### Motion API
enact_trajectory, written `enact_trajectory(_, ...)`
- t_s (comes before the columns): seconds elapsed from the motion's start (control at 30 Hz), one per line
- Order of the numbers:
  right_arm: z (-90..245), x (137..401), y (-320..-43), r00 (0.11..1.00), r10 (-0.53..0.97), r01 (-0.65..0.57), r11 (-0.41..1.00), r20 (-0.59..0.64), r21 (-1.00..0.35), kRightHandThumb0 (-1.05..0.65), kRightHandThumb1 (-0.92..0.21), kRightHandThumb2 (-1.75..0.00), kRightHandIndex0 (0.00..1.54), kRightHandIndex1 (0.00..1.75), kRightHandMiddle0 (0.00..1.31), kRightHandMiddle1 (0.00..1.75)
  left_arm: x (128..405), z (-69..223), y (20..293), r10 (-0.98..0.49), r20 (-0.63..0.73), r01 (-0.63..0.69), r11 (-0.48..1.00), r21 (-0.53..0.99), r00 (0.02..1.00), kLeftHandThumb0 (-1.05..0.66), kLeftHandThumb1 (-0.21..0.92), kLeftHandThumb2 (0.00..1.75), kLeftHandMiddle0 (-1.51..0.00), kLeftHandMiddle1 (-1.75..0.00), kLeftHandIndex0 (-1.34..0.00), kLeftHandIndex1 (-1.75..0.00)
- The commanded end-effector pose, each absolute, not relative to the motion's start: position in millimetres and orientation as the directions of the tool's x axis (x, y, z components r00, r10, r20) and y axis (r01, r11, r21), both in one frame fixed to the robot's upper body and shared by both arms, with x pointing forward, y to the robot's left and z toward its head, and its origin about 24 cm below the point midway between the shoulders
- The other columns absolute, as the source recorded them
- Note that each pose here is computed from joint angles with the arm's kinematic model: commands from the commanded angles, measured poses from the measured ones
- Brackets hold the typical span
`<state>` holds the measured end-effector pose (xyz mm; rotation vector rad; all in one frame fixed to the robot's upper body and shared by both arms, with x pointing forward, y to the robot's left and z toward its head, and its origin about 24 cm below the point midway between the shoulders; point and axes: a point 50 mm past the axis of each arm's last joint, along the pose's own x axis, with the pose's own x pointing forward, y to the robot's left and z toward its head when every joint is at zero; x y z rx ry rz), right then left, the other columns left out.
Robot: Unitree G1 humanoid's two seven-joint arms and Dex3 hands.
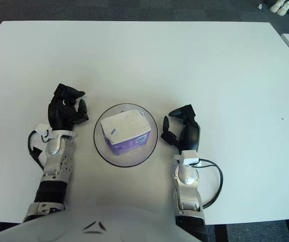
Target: Put the tissue paper into the plate.
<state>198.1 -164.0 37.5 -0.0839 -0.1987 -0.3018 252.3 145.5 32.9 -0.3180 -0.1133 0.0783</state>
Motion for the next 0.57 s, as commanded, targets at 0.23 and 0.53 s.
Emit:
enact_trajectory(0.23, 14.7, 187.9, -165.4, 0.949, -0.308, 0.312, 0.947, 0.063, -0.070, -0.42, -0.53, -1.05, 0.54, 1.50, 0.44, 1.75, 214.8, -16.6, 154.1, 0.081, -0.126, -0.106, 0.973, -0.203, 0.989, -0.01, 0.17, 1.49, -0.65, -1.73, -0.56, -1.74)
enact_trajectory(0.53, 15.0, 187.3, -165.0, 0.948, -0.311, 0.315, 0.947, 0.066, -0.068, -0.42, -0.52, -1.07, 0.54, 1.51, 0.45, 1.75, 209.3, -20.8, 155.6, 0.111, -0.141, -0.131, 0.981, -0.143, 0.984, -0.01, 0.21, 1.42, -0.65, -1.65, -0.54, -1.75)
